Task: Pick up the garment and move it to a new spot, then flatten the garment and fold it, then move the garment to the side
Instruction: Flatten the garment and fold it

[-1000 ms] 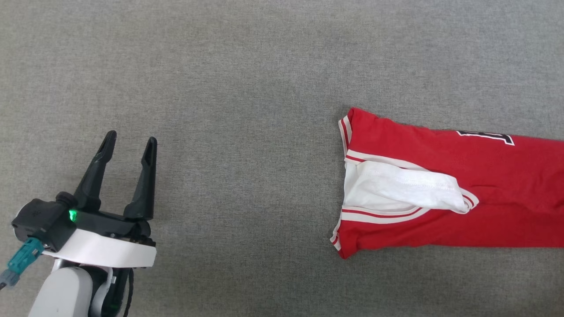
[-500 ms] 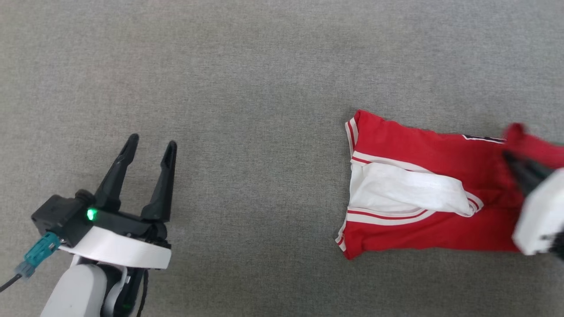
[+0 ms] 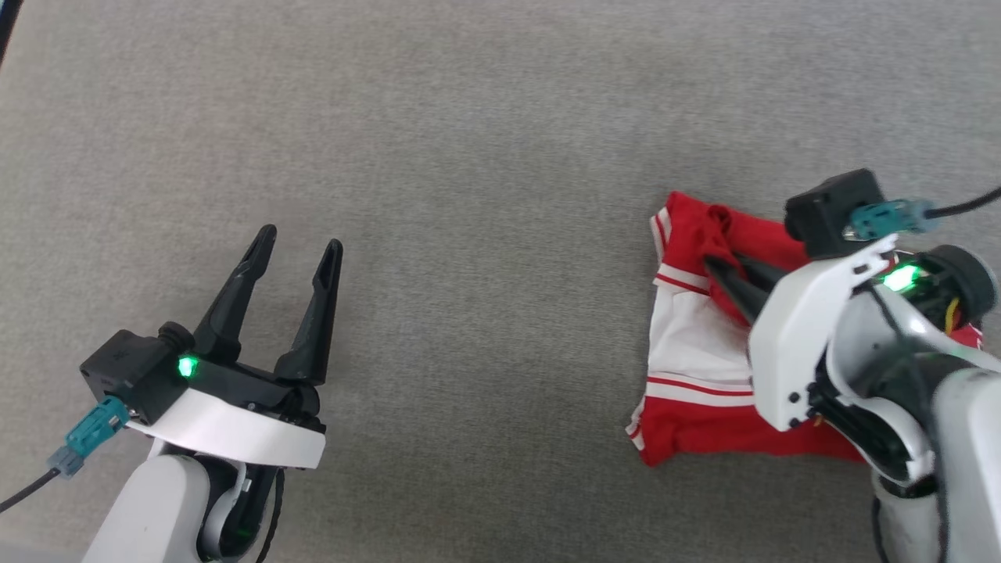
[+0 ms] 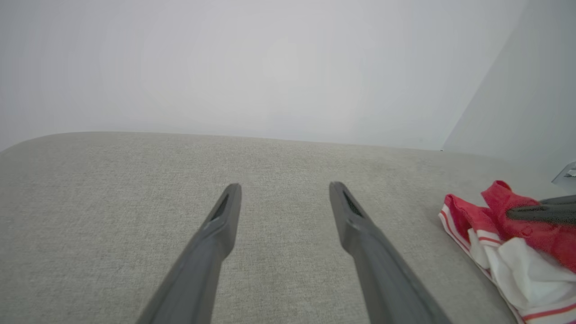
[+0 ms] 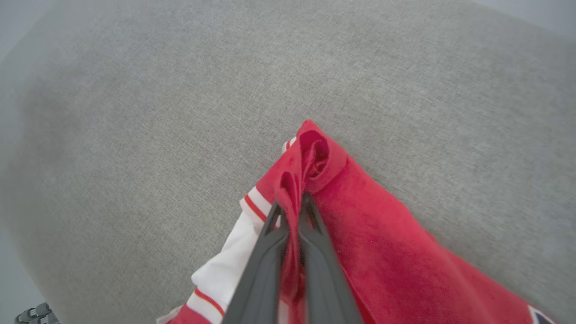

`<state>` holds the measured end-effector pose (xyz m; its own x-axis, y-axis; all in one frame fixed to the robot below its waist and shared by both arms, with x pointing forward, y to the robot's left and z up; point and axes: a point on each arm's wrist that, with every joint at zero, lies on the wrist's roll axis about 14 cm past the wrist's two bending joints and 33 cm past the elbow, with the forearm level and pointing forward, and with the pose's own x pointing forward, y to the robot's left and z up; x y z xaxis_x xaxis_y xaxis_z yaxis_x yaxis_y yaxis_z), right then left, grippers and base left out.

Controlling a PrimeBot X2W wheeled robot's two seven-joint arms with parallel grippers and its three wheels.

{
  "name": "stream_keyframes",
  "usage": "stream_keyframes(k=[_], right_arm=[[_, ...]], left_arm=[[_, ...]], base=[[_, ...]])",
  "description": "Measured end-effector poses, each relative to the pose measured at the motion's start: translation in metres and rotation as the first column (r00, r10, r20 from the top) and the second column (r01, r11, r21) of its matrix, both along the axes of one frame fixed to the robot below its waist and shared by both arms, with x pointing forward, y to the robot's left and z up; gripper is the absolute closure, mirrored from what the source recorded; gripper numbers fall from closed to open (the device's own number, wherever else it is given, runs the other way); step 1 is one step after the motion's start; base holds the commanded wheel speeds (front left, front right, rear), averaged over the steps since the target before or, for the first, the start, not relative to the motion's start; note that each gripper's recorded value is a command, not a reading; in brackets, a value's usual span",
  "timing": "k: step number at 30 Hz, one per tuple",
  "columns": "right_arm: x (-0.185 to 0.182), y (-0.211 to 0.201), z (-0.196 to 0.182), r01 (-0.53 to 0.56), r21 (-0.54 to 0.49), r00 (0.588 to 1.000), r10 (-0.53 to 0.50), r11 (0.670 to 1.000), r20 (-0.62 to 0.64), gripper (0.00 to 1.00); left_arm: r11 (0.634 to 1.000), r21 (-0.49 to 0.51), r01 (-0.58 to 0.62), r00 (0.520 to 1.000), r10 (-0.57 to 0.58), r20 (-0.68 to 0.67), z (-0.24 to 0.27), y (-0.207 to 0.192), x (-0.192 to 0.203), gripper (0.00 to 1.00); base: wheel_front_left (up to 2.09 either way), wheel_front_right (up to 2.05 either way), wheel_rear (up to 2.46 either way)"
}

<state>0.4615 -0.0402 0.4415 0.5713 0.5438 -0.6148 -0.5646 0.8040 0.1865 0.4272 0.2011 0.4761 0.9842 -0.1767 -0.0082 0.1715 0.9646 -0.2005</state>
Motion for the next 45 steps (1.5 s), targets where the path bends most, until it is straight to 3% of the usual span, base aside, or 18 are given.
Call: stream_keyframes(k=[9, 10, 11, 12, 19, 25, 31, 37, 45], right_arm=[[-0.003, 0.014, -0.036, -0.031, -0.008, 0.996, 0.03, 0.999, -0.08, 1.0], [-0.003, 0.014, -0.037, -0.027, -0.003, 0.996, 0.027, 1.0, -0.082, 0.69], [-0.003, 0.013, -0.037, -0.023, -0.001, 0.997, 0.023, 1.0, -0.077, 0.29], [-0.002, 0.012, -0.036, -0.016, 0.002, 0.998, 0.016, 1.0, -0.068, 0.0], [0.004, -0.002, -0.01, 0.046, 0.046, 0.999, -0.046, 0.998, 0.013, 0.0], [0.009, -0.047, 0.012, 0.177, 0.074, 0.982, -0.181, 0.981, 0.053, 0.0], [0.015, -0.106, 0.02, 0.304, 0.041, 0.938, -0.307, 0.952, 0.162, 0.0], [0.014, -0.139, 0.019, 0.406, 0.141, 0.865, -0.43, 0.903, 0.26, 0.0], [0.009, -0.162, 0.041, 0.46, 0.325, 0.698, -0.562, 0.827, 0.444, 0.0]], left_arm=[[0.999, -0.003, -0.036, 0.999, 0.035, -0.029, -0.007, 0.011, -0.006, 0.0], [0.999, -0.006, -0.038, 0.999, 0.038, -0.028, -0.006, 0.011, -0.006, 0.0], [0.999, -0.006, -0.039, 0.999, 0.039, -0.026, -0.005, 0.012, -0.006, 0.0], [0.999, -0.005, -0.041, 0.999, 0.041, -0.025, -0.005, 0.013, -0.006, 0.0], [0.999, -0.008, -0.037, 0.999, 0.037, -0.008, 0.001, 0.012, -0.005, 0.0], [1.0, -0.024, -0.011, 1.0, 0.011, 0.007, 0.004, 0.002, -0.002, 0.0], [0.999, -0.047, 0.011, 1.0, -0.012, -0.028, -0.007, -0.009, -0.003, 0.0], [0.998, -0.064, 0.018, 0.999, -0.02, -0.034, -0.009, -0.014, 0.0, 0.0], [0.997, -0.076, -0.003, 0.999, 0.0, -0.038, -0.01, -0.012, -0.005, 0.0]], base=[[0.0, 0.0, 0.0], [0.0, 0.0, 0.0], [0.0, 0.0, 0.0], [0.0, 0.0, 0.0], [0.0, 0.0, 0.0], [0.0, 0.0, 0.0], [0.0, 0.0, 0.0], [0.0, 0.0, 0.0], [0.0, 0.0, 0.0]])
